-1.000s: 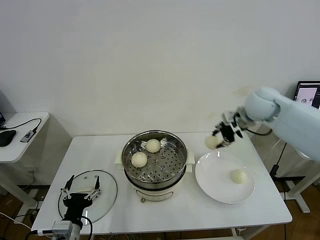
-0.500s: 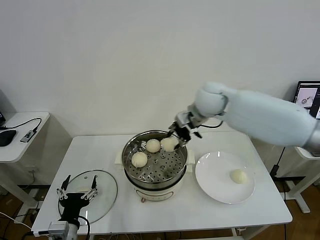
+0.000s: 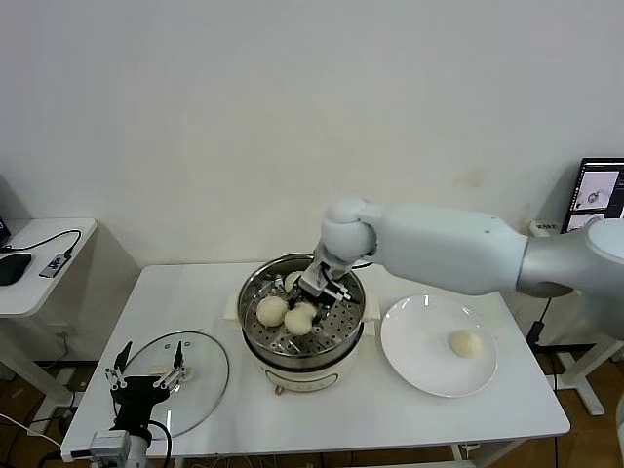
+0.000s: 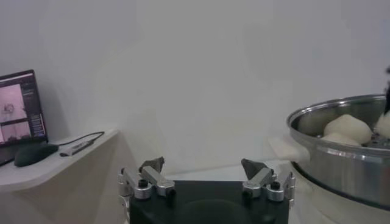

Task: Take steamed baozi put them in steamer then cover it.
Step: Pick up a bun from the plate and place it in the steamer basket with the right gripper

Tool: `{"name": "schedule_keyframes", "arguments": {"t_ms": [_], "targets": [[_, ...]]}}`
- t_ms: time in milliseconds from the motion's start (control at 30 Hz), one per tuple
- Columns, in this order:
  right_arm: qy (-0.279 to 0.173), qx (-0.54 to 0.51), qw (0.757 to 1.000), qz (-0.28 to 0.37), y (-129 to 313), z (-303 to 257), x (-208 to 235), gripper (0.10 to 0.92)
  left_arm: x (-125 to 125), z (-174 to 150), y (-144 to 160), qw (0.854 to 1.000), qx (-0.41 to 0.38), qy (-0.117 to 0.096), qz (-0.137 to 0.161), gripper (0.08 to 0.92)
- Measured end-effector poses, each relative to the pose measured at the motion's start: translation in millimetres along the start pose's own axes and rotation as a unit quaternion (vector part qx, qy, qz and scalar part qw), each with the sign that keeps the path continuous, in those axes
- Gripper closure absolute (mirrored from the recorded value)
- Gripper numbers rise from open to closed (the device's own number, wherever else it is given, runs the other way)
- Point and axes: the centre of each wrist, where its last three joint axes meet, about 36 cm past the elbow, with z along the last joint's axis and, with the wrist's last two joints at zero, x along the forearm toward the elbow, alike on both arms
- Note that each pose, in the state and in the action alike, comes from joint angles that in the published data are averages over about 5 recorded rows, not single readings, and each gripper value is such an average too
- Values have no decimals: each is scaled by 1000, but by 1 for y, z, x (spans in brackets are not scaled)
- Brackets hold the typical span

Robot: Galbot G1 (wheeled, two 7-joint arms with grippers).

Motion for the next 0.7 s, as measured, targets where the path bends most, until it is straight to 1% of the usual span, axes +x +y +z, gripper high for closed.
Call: {"name": "schedule_keyframes", "arguments": {"t_ms": [267,533,633,700], "targets": [[5,58,998,-21,-1,-3,-12,479,0,1,0,1000,1,1,-1,177],[2,84,996,-31,2,-3,-18,467,0,1,0,1000,2,1,-2,177],[1,88,996,-31,4,-2,-17,417,0,1,-1,1000,2,1,-2,177],[2,88,996,-29,5,0,-15,357,0,1,-1,1000,2,1,-2,177]]}}
